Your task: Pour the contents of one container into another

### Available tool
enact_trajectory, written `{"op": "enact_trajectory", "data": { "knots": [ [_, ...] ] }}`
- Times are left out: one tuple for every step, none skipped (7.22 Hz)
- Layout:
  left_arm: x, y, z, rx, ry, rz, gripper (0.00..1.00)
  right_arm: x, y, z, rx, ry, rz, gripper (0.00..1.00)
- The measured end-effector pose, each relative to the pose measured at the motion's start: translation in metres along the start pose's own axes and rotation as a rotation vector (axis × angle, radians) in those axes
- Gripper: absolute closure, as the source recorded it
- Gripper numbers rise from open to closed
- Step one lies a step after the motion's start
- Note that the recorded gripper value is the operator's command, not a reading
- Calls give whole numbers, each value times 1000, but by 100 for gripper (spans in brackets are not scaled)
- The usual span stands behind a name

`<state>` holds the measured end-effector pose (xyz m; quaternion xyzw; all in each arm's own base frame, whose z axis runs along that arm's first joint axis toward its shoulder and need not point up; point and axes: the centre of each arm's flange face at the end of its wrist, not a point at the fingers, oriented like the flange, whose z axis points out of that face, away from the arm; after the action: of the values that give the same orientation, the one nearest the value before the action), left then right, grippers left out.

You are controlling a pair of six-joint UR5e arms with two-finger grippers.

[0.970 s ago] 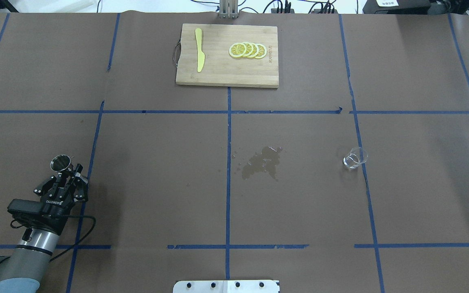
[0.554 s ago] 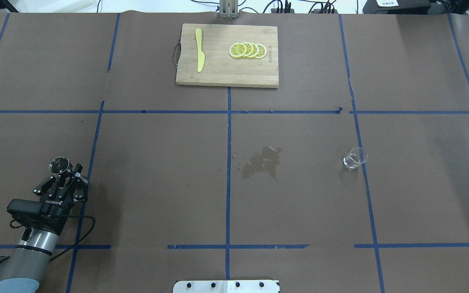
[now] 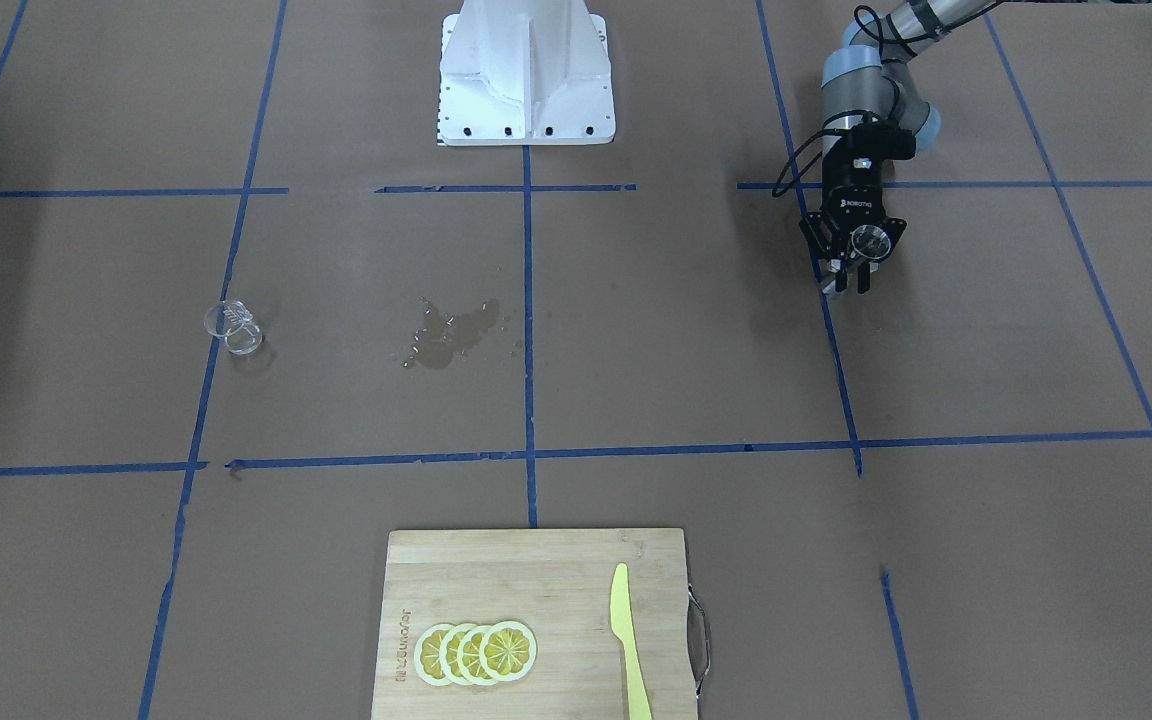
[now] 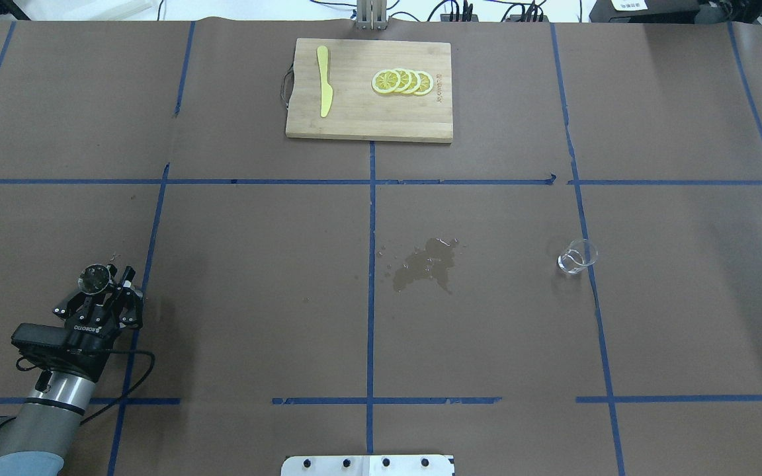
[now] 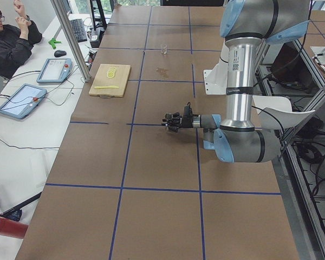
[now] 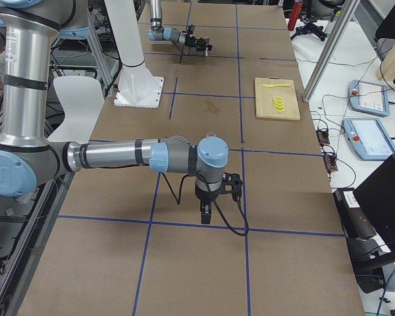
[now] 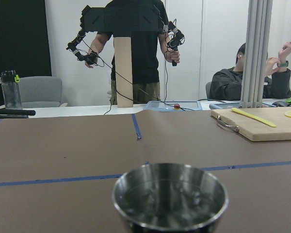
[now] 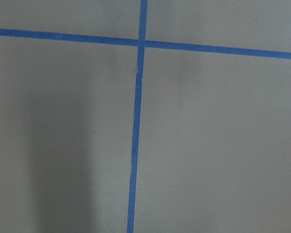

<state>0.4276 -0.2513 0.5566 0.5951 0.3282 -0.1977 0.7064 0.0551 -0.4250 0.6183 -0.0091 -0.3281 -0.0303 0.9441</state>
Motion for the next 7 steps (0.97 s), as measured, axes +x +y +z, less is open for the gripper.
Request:
{"op": "enact_trajectory", "data": {
  "knots": [
    [-1,0,0,0,-1,1,55,0,0,0,0,0,0,0],
    [-2,0,0,1,-1,2,49,0,0,0,0,0,0,0],
    [-2,0,0,1,-1,2,46,0,0,0,0,0,0,0],
    [-3,0,0,1,-1,3,43,0,0,0,0,0,0,0],
    [-3,0,-1,1,-2,3,41,0,0,0,0,0,0,0],
    [-3,-1,-1,2,-2,2,26,0,0,0,1,0,0,0],
    [-2,-2,-1,3,-2,0,1,0,-1,0,1,0,-1,0]
  ]
}}
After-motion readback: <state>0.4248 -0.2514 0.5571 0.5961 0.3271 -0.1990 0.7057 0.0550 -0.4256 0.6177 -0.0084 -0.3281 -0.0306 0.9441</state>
